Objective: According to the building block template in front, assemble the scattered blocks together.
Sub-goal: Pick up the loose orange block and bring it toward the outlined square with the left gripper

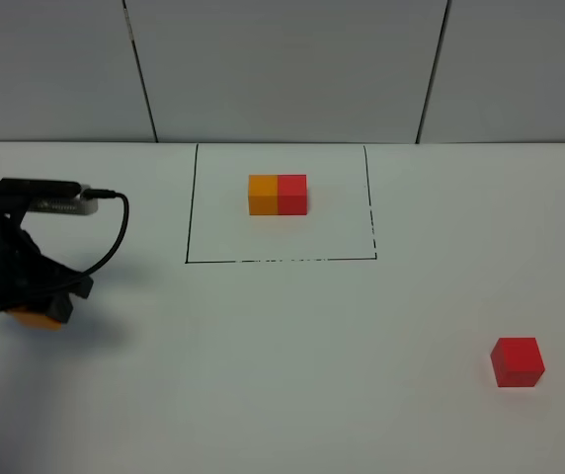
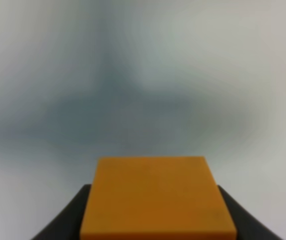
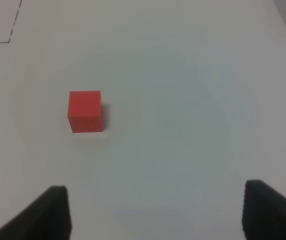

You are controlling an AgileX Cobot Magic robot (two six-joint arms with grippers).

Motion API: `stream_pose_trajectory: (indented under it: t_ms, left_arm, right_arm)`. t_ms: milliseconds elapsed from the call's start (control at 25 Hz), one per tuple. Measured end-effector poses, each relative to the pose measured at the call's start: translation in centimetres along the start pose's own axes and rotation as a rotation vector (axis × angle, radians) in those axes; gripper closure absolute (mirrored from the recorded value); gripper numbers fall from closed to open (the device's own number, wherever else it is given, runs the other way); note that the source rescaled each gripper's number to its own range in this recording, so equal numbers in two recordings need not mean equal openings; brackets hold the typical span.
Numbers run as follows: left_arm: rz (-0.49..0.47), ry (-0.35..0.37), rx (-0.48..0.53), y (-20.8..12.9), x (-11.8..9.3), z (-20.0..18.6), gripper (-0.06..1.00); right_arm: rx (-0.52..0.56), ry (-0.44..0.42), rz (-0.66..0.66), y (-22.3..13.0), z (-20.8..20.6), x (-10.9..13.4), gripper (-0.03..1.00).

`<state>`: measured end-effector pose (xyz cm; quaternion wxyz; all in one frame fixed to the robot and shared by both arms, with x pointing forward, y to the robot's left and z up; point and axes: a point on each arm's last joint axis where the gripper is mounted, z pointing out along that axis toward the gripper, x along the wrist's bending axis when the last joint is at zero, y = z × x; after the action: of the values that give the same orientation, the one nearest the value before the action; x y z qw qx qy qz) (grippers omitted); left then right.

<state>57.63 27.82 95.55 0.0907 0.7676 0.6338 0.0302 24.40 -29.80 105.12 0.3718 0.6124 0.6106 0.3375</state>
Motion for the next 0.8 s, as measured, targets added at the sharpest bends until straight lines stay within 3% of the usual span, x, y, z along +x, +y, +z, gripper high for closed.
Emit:
stream_pose_trajectory:
  t_ms: [160, 400, 800]
  left_arm:
    - [0.203, -0.014, -0.01, 3.1, -1.0, -3.0, 0.94]
    - [0.589, -0.032, -0.015, 7.1, -5.4, -3.7, 0.94]
    - [0.934, 0.033, 0.139, 11.1, -14.2, 0.5, 0.94]
  right_arm:
    - [0.0, 0.0, 0.0, 0.0, 0.0, 0.0, 0.51]
    - [0.0, 0.0, 0.0, 0.0, 0.0, 0.0, 0.51]
    - [0.0, 0.0, 0.0, 0.0, 0.0, 0.0, 0.51]
